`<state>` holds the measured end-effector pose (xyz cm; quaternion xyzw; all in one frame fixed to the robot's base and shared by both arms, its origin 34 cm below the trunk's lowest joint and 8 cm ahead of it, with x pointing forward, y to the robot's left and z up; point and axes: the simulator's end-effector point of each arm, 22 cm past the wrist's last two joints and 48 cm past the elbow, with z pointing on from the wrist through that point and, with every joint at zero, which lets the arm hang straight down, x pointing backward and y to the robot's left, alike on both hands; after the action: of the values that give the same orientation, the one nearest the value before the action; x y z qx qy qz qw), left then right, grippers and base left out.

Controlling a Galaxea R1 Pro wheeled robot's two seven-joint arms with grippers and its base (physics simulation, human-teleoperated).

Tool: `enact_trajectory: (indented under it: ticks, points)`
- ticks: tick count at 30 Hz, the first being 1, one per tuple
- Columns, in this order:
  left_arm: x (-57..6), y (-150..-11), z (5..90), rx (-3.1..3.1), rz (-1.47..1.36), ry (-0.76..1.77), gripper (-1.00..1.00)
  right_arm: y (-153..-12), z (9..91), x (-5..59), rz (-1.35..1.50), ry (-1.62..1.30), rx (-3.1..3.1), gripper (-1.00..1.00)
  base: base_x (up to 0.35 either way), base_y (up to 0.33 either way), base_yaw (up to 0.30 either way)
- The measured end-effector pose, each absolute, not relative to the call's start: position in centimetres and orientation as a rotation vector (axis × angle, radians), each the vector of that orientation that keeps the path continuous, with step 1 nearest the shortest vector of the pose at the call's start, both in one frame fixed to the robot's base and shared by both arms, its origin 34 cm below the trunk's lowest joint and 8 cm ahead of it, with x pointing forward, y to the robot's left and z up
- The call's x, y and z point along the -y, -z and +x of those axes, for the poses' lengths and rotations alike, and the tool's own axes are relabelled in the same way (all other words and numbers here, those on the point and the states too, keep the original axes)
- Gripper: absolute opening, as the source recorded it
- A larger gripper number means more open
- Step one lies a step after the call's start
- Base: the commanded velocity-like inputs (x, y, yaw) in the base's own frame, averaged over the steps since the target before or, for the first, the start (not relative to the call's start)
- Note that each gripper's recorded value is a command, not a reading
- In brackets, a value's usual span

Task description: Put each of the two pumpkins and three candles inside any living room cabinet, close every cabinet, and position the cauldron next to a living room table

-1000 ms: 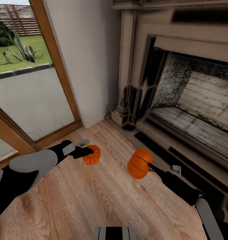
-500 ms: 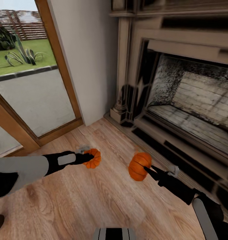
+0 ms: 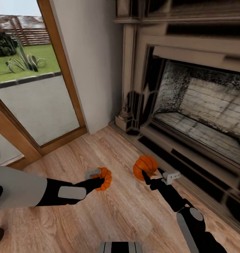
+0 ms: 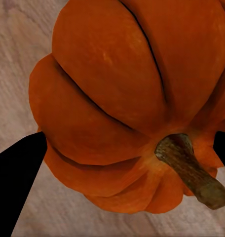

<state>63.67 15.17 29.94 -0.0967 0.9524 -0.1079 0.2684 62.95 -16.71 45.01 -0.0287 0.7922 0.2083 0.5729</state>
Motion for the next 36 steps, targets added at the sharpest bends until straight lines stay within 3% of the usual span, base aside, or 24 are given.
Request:
enact_trajectory:
  ticks: [12,18,36]
  points:
    - [-11.3,-31.8,60.2,-2.506,-0.329,0.427,-1.0,-42.5,63.1,16.1,0.077,-0.399,-1.915,-1.0,0.0,0.0,0.001]
    - [-15.1,-31.5,59.4,-2.481,-0.453,0.218,-1.0,-40.9,63.0,20.4,0.333,-0.158,-1.968,-1.0,0.0,0.0,0.0]
    - [-15.9,-32.3,59.6,-2.417,-0.543,0.176,-1.0,-44.0,63.8,20.0,0.33,-0.178,-1.863,-1.0,-0.004,0.003,0.0]
